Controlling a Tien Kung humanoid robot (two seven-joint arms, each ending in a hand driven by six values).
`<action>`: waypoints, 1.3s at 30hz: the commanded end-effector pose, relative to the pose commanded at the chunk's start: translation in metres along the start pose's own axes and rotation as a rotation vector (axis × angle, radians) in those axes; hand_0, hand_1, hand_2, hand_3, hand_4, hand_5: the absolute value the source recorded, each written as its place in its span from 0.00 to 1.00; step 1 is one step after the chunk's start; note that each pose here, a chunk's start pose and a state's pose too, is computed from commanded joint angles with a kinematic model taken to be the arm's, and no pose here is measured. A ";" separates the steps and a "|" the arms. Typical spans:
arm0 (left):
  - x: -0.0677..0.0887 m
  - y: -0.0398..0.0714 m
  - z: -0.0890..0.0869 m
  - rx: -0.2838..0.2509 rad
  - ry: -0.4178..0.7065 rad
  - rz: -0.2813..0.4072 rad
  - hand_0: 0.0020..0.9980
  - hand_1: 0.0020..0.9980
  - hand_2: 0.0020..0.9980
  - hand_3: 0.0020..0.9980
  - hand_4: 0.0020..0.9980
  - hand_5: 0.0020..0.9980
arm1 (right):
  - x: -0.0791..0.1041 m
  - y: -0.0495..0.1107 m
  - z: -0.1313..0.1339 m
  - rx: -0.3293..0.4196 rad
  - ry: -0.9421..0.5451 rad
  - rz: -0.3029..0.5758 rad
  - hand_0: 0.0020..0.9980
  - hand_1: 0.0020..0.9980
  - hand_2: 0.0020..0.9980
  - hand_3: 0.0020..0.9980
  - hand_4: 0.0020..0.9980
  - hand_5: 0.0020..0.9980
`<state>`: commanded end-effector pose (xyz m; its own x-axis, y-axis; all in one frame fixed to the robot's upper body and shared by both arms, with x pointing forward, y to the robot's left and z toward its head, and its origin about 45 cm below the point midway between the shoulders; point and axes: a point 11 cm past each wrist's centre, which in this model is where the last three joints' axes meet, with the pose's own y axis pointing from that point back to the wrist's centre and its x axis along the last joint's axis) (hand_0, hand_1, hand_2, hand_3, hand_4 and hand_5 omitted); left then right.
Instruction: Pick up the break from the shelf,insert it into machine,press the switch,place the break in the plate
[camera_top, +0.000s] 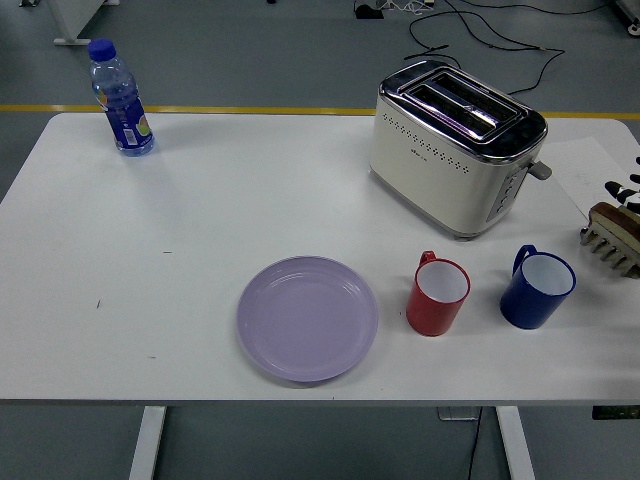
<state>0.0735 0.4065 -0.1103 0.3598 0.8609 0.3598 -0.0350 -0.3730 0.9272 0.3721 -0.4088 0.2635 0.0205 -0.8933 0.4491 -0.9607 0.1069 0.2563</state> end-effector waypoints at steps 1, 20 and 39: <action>0.000 0.000 0.000 0.000 0.001 0.000 0.65 0.59 0.59 0.60 0.33 0.95 | -0.003 0.000 0.000 -0.011 0.032 -0.004 0.98 0.91 0.96 1.00 0.81 0.13; 0.001 0.000 0.000 0.000 0.000 0.001 0.65 0.58 0.59 0.60 0.33 0.95 | 0.002 -0.003 -0.007 -0.080 0.770 0.220 0.99 0.91 0.97 1.00 0.81 0.14; 0.000 0.000 0.001 -0.001 0.004 -0.001 0.65 0.59 0.59 0.60 0.33 0.95 | -0.027 -0.014 -0.005 -0.102 0.752 0.200 0.89 0.83 0.90 0.94 0.80 0.16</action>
<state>0.0744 0.4063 -0.1103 0.3559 0.8625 0.3598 -0.0359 -0.3721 0.9275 0.3866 -0.3839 0.2524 0.0669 -0.3216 0.9445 -0.9364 0.3065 0.1707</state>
